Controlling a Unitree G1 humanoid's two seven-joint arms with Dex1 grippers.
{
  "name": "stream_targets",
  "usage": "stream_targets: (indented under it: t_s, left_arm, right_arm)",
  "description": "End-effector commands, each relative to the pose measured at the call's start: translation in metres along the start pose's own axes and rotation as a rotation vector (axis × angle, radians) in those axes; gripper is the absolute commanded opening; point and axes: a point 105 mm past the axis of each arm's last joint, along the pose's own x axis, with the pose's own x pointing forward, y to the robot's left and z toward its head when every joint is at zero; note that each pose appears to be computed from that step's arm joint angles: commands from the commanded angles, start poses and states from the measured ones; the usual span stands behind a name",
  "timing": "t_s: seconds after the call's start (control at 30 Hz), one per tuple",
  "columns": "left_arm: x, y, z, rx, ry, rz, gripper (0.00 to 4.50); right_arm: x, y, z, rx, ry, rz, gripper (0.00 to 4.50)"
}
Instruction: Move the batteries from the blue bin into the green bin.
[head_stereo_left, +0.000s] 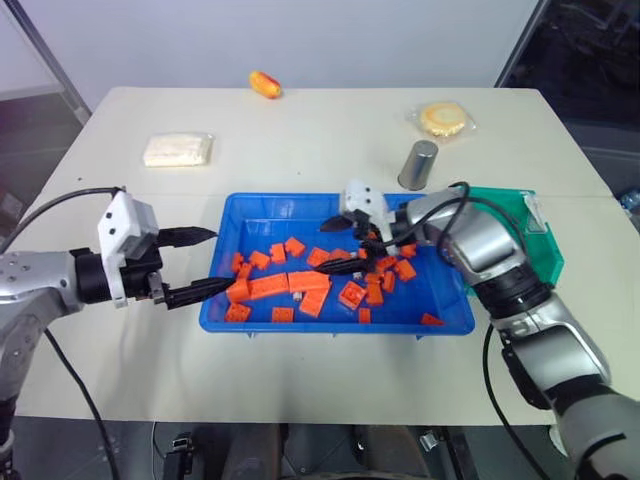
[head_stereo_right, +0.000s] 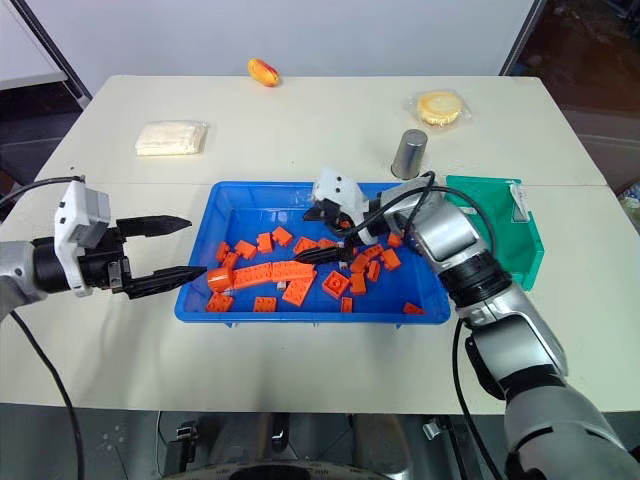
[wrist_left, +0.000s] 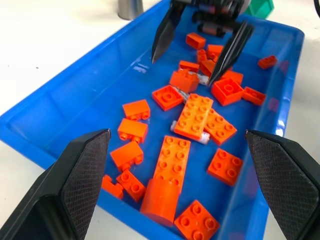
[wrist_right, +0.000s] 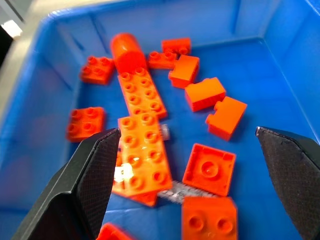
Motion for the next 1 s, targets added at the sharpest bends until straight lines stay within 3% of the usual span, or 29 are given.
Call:
stream_targets:
  t_s: [0.03,0.33,0.77,0.87,0.93,1.0]
  left_arm:
    - [-0.004,-0.001,0.009,0.031,-0.035,0.026,4.50]
    - [0.000,0.002,0.008,0.033,-0.051,0.038,4.50]
    - [0.004,0.004,0.008,0.042,-0.059,0.051,4.50]
    - [0.003,0.004,0.008,0.043,-0.059,0.056,4.50]
    - [0.003,0.004,0.008,0.043,-0.059,0.059,4.50]
    - [0.003,0.004,0.008,0.043,-0.059,0.060,4.50]
  right_arm:
    - [0.000,0.006,0.016,-0.072,-0.015,0.031,4.45]
    - [0.006,0.034,0.004,-0.117,0.043,0.160,4.45]
    - [0.025,0.015,-0.018,-0.089,0.101,0.078,4.45]
    - [0.028,0.016,-0.019,-0.087,0.100,0.085,3.67]
    - [0.029,0.017,-0.018,-0.089,0.096,0.089,2.55]
    - [0.029,0.018,-0.016,-0.092,0.092,0.092,1.74]
